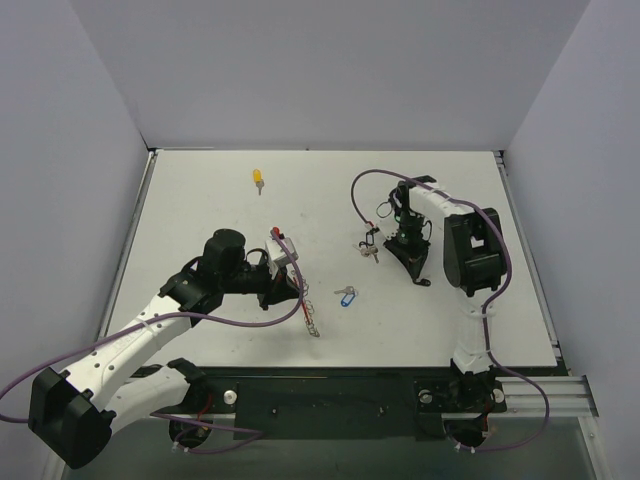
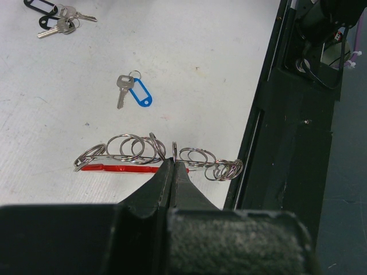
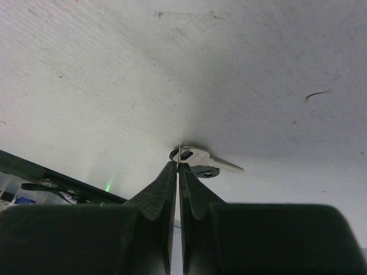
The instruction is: Put the keys on the keyring
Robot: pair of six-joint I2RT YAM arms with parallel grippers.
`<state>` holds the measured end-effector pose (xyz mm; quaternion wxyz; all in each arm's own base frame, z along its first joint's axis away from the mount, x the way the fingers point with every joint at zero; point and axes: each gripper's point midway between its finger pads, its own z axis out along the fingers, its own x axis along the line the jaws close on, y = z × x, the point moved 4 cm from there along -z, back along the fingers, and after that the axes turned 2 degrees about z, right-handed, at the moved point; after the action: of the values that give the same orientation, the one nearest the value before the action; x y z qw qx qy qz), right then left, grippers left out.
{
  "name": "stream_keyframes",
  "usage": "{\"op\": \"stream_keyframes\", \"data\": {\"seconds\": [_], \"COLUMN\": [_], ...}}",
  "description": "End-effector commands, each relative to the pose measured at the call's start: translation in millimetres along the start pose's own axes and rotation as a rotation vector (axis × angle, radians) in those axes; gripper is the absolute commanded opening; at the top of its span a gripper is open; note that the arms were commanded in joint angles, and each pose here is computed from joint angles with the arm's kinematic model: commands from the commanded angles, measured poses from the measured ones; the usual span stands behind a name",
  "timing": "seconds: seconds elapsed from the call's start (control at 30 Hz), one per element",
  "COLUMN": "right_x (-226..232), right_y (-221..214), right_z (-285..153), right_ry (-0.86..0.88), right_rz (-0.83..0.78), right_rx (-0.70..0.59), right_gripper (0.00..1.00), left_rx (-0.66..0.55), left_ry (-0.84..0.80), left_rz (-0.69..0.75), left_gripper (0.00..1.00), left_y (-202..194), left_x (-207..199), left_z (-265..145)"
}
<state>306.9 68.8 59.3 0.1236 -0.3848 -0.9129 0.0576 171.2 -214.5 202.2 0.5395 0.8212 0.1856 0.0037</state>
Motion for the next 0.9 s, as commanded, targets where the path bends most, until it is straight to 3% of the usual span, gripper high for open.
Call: {"op": "stream_keyframes", "data": {"seconds": [0.0, 0.47, 0.67, 0.87], "right_x": [3, 5, 4, 3], "right_y": [-8, -5, -6, -11], "right_z": [-8, -9, -15, -28], "right_ry": [-0.004, 0.003, 0.041, 0.074], "right_rz": [-0.011, 0.002, 0.039, 0.075], "right_rx": [0.055, 0.029, -0.039, -0.159], "right_gripper": [0.01, 0.11, 0.24, 0.25], "left_rx": [-0.049, -0.048, -0.048, -0.046], "left_ry": [-0.019, -0.018, -0.018, -0.015], "left_rz": [0.04, 0.039, 0.039, 0.039], "left_gripper": [0.0, 0.0, 0.0, 0.0], "left_y": [16, 15, 15, 15], "left_x": [-2, -2, -2, -2], "left_z": [-4, -4, -4, -4]}}
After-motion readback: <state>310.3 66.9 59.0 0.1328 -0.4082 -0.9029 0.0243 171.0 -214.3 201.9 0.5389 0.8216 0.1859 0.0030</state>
